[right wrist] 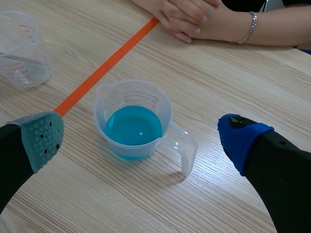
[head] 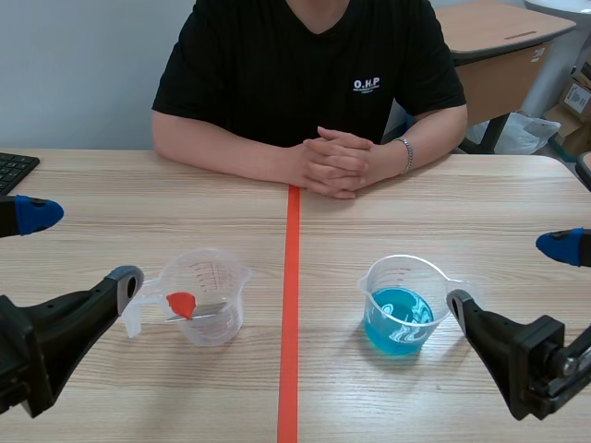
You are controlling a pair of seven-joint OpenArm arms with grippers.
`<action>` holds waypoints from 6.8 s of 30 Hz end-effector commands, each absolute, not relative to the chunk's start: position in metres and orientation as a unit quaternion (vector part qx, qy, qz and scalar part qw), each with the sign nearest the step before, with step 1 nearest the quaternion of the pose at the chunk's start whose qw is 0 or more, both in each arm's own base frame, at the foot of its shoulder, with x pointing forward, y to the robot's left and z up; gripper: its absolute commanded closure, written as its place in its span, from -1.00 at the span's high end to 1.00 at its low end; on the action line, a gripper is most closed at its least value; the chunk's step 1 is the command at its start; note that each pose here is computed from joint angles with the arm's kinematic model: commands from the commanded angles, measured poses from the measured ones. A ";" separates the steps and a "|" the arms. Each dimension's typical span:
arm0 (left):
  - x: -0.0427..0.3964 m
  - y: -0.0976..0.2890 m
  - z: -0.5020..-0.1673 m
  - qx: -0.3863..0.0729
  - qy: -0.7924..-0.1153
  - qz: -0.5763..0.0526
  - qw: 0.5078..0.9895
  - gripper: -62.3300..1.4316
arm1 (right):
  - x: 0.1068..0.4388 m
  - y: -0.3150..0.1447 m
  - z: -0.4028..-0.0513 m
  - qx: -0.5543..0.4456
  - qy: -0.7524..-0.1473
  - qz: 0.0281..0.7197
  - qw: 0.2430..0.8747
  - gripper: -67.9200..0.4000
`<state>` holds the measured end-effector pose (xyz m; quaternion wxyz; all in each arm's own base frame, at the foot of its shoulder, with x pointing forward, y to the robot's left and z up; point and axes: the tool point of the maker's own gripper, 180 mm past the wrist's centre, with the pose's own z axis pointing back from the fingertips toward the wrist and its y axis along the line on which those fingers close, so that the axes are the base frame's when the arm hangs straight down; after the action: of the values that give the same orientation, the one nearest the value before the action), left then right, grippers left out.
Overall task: Do the redox reaction experiment.
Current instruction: 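Lift the metal plate out of the left beaker, then move the plate over the blue solution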
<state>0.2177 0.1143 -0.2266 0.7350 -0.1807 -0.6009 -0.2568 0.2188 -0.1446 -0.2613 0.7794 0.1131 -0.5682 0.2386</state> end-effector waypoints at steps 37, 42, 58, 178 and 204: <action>0.033 0.286 -0.370 0.006 -0.357 -0.055 0.933 1.00 | 0.221 -0.139 -0.248 0.116 -0.588 0.259 0.757 1.00; 0.017 0.275 -0.380 -0.011 -0.357 -0.036 0.933 1.00 | 0.221 -0.134 -0.240 0.129 -0.602 0.266 0.742 1.00; 0.012 0.235 -0.420 -0.068 -0.336 -0.020 0.939 1.00 | 0.220 -0.093 -0.224 0.180 -0.612 0.374 0.673 1.00; 0.012 0.236 -0.422 -0.066 -0.333 -0.021 0.940 -0.80 | 0.243 0.015 -0.126 0.199 -0.675 0.506 0.499 -0.94; 0.012 0.236 -0.422 -0.067 -0.333 -0.021 0.940 -0.80 | 0.235 -0.090 -0.137 0.143 -0.643 0.478 0.582 -0.94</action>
<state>0.0100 0.2378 -0.4257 0.9426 -0.0619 -0.3273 -0.0209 0.2373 -0.0946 -0.1507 0.6024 0.1392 -0.6275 0.4732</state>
